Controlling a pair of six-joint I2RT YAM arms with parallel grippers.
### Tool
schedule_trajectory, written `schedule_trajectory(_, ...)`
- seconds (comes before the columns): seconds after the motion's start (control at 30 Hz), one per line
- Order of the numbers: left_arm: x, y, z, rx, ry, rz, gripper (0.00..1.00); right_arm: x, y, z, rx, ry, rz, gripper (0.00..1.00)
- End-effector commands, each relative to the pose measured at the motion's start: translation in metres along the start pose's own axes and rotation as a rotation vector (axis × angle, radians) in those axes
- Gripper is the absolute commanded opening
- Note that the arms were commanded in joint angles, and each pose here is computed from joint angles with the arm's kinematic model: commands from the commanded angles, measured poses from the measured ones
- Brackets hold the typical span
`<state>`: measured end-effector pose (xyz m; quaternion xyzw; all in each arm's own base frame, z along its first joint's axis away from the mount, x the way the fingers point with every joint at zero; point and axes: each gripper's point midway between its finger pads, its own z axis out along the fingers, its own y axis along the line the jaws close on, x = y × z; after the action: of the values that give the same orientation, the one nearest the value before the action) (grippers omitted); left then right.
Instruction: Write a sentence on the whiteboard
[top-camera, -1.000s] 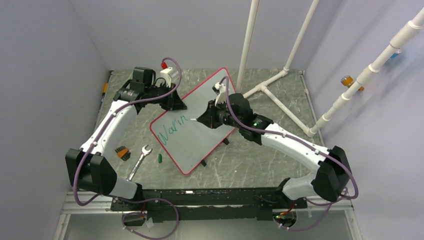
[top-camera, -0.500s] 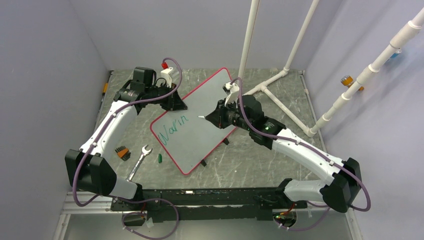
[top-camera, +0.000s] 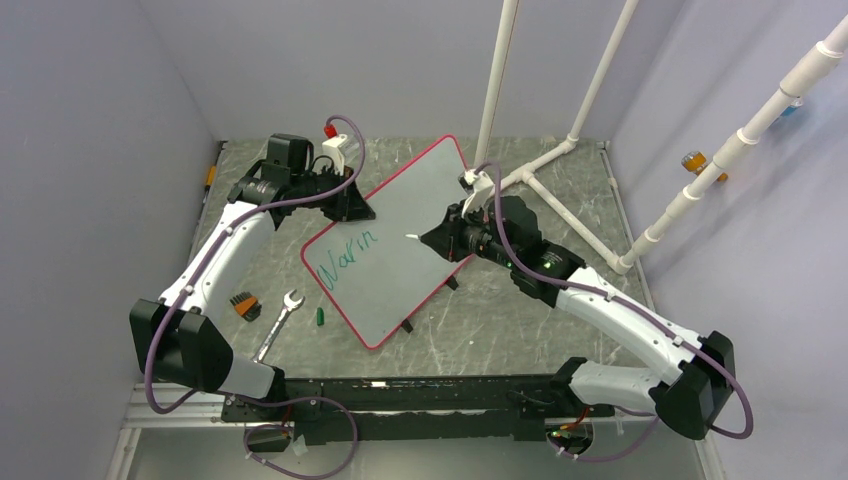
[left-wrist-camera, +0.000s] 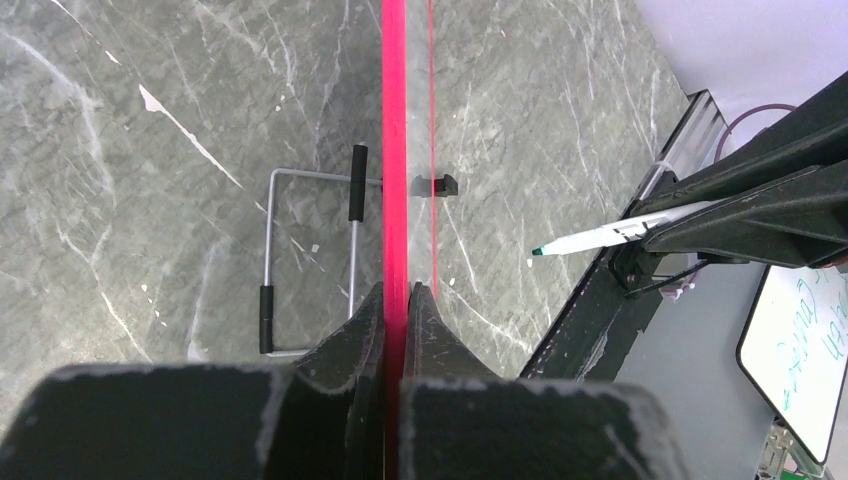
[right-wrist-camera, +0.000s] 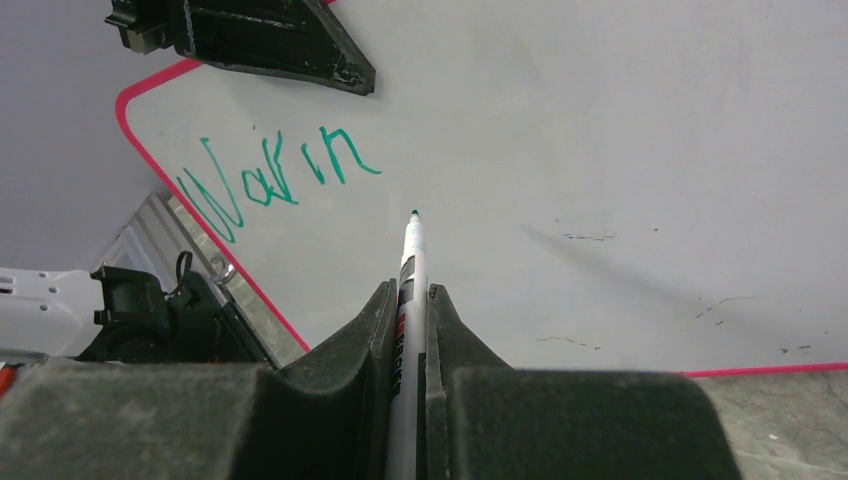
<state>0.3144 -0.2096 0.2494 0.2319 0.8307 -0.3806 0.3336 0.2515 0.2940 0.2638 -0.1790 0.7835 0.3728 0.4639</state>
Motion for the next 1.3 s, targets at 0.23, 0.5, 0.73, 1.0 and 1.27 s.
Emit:
schedule_trajectory(0.23, 0.011, 0.01, 0.012, -0.053, 0.036, 0.127, 0.0, -0.02, 0.023, 0.006, -0.135, -0.082, -0.076, 0.0)
schedule_trajectory(0.5, 0.011, 0.009, 0.011, -0.05, 0.033, 0.127, 0.0, -0.03, 0.031, 0.019, -0.179, -0.097, -0.098, 0.0)
schedule_trajectory(0.73, 0.01, 0.009, 0.011, -0.051, 0.032, 0.13, 0.0, -0.034, 0.033, 0.03, -0.188, -0.097, -0.099, 0.0)
schedule_trajectory(1.0, 0.01, 0.009, 0.01, -0.05, 0.032, 0.129, 0.0, -0.04, 0.038, 0.038, -0.216, -0.107, -0.094, 0.0)
schedule_trajectory(1.27, 0.011, 0.009, 0.011, -0.049, 0.034, 0.129, 0.0, -0.039, 0.038, 0.05, -0.221, -0.098, -0.08, 0.0)
